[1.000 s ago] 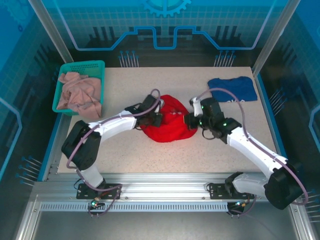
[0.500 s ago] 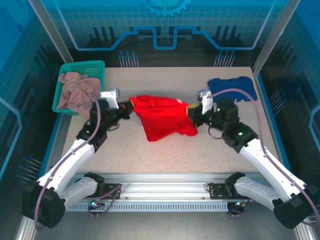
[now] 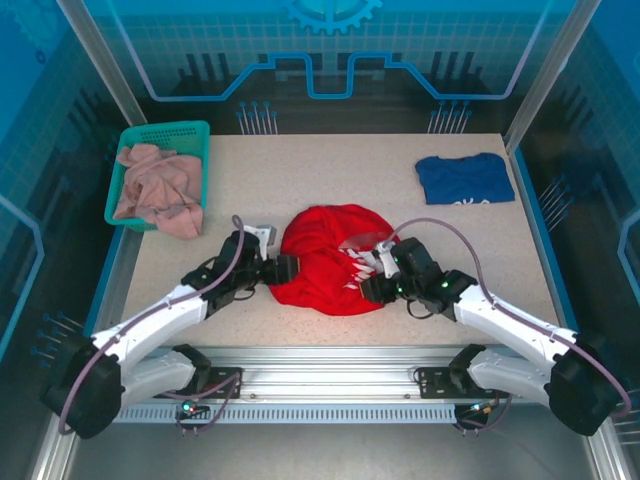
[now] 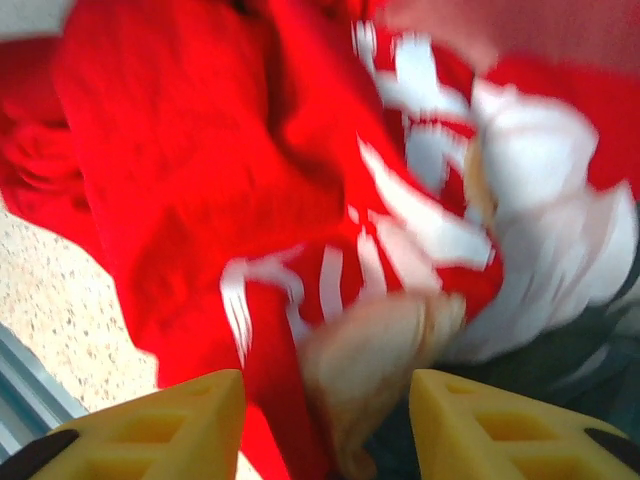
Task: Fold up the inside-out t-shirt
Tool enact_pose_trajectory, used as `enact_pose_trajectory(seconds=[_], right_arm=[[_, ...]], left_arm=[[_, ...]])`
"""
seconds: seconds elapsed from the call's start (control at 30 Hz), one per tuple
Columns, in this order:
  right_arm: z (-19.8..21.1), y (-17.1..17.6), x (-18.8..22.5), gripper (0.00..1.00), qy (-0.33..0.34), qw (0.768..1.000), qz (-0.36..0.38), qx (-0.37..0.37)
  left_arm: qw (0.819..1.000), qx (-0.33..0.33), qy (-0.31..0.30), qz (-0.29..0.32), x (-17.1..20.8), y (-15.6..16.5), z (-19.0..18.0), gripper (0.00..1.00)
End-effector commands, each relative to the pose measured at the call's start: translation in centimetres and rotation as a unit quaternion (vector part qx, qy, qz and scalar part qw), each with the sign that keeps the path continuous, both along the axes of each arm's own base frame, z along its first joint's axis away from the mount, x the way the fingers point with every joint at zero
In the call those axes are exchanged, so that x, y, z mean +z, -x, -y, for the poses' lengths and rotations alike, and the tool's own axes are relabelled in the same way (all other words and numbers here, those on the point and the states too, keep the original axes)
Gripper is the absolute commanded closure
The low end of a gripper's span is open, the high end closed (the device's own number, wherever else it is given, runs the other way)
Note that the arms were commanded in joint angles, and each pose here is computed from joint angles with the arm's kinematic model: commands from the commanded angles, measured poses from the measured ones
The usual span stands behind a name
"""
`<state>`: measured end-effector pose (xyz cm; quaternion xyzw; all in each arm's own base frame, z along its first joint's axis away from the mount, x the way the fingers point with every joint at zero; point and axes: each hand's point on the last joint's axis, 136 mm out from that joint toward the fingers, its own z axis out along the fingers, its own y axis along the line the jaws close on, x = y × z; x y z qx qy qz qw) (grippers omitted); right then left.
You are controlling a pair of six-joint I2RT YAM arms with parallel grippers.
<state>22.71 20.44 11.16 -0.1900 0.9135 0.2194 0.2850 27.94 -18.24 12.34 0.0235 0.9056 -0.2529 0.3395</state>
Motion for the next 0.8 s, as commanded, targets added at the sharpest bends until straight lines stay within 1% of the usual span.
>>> enact_pose_trajectory(seconds=[0.0, 0.07, 0.17, 0.23, 0.3, 0.37, 0.4, 0.43, 0.47, 0.5, 0.57, 0.63, 0.7, 0.77], right_arm=[[-2.1, -1.5, 1.2, 0.49, 0.009, 0.999, 0.027, 0.024], [-3.7, -1.4, 0.9, 0.47, 0.021, 0.998, 0.027, 0.046], [-6.3, -1.1, 0.6, 0.45, 0.032, 0.996, 0.038, 0.079], [-8.1, -1.1, -0.1, 0.43, 0.032, 0.994, 0.037, 0.096], [-9.8, -1.4, -1.1, 0.35, 0.034, 0.993, 0.037, 0.11], [-10.7, -2.0, -2.6, 0.35, 0.049, 0.992, 0.03, 0.116], [-11.1, -2.8, -2.9, 0.4, 0.059, 0.992, 0.031, 0.111], [-11.2, -3.2, -3.2, 0.51, 0.07, 0.991, 0.034, 0.109], [-11.1, -3.7, -3.0, 0.66, 0.079, 0.99, 0.04, 0.108], [-11.0, -4.0, -2.4, 0.76, 0.083, 0.989, 0.049, 0.108], [-10.9, -4.1, -0.5, 0.9, 0.067, 0.989, 0.065, 0.112], [-10.3, -3.8, 1.5, 0.98, 0.034, 0.991, 0.067, 0.112], [-9.6, -3.4, 2.7, 1.0, 0.002, 0.992, 0.061, 0.109], [-8.9, -3.1, 3.7, 1.0, -0.029, 0.993, 0.054, 0.106]], left_arm=[[0.999, -0.033, -0.041, -0.006, -0.6, -0.9, 1.3, 0.27], [0.997, -0.031, -0.064, -0.038, -1.7, -0.8, 1.2, 0.26], [0.994, -0.002, -0.09, -0.068, -3.2, -0.8, 0.0, 0.26], [0.993, 0.021, -0.084, -0.078, -3.6, -0.9, -0.9, 0.26], [0.993, 0.042, -0.065, -0.088, -3.7, -1.1, -1.8, 0.26], [0.993, 0.06, -0.05, -0.089, -3.5, -1.2, -2.7, 0.26], [0.993, 0.062, -0.046, -0.088, -3.4, -1.2, -3.0, 0.26], [0.993, 0.06, -0.044, -0.088, -3.3, -1.1, -3.2, 0.25], [0.994, 0.049, -0.04, -0.087, -3.1, -0.9, -3.0, 0.25], [0.995, 0.033, -0.032, -0.088, -3.0, -0.5, -2.5, 0.25], [0.996, -0.001, -0.003, -0.091, -2.4, 0.2, -1.2, 0.25], [0.995, -0.037, 0.035, -0.085, -1.5, 0.7, 0.4, 0.25], [0.994, -0.061, 0.056, -0.076, -1.0, 0.9, 1.5, 0.22], [0.993, -0.069, 0.051, -0.079, -1.4, 0.7, 2.0, 0.22]])
